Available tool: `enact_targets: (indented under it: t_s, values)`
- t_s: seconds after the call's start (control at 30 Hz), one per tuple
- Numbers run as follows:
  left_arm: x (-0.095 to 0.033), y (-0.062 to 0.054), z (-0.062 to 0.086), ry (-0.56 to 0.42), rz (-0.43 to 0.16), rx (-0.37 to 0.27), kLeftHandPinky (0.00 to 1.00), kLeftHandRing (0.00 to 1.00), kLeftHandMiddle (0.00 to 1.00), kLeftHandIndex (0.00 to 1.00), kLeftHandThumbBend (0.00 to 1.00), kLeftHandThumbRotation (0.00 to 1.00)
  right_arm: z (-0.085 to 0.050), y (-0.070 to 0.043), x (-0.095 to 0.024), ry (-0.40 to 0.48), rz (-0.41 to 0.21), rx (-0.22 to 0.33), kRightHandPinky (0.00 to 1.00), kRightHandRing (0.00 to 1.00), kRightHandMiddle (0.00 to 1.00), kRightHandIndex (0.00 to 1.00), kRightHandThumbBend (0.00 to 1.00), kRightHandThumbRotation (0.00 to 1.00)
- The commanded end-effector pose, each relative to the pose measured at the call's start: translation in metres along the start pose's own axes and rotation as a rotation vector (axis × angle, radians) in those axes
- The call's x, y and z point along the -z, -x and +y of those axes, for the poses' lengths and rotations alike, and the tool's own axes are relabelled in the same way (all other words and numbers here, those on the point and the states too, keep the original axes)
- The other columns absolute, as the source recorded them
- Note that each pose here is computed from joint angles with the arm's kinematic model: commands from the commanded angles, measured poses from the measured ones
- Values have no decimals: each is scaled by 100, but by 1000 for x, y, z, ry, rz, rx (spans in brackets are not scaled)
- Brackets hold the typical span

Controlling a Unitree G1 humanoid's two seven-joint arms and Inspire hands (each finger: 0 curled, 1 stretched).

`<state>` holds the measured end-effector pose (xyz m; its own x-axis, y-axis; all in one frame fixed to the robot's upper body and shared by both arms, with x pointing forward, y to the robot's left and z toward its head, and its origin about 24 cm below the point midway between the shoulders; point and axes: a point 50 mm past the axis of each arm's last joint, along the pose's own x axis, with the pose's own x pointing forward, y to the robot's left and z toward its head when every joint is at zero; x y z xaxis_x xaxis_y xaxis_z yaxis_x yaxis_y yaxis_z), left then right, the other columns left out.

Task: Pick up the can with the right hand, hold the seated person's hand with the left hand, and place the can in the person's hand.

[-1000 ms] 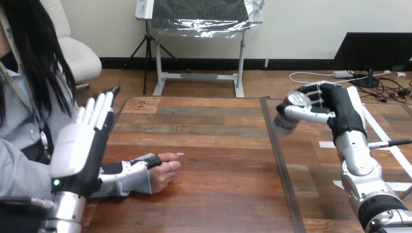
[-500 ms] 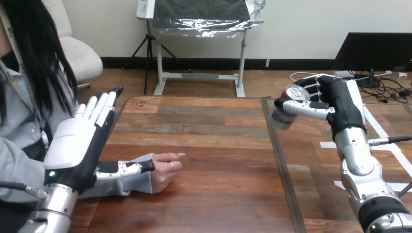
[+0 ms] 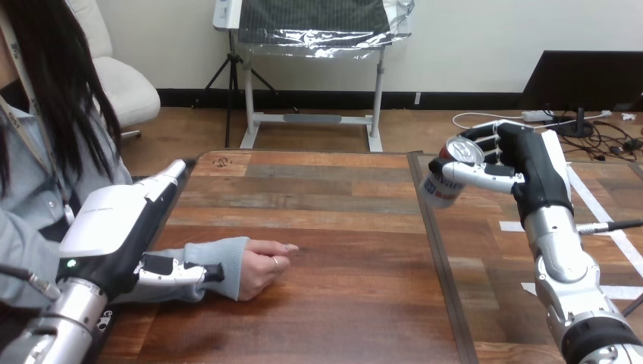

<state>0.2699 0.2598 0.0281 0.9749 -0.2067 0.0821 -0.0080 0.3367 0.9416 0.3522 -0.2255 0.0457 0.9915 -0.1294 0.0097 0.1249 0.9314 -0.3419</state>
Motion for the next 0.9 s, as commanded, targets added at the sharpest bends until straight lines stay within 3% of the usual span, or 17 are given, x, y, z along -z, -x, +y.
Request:
enact_targets:
  t_s: [0.0, 0.47, 0.87]
  values:
    - [-5, -26, 28, -47, -57, -22, 79, 85, 88, 92, 100, 44, -7, -11, -34, -16, -154, 21, 39, 43, 48, 50, 79, 0]
    - [4, -29, 25, -93, -57, 93, 77, 83, 85, 89, 100, 42, -9, -8, -36, -30, -185, 9, 38, 42, 47, 49, 79, 0]
    - [13, -33, 21, -122, -19, 181, 76, 82, 86, 88, 100, 42, -10, -5, -38, -24, -198, -2, 38, 42, 47, 48, 78, 0]
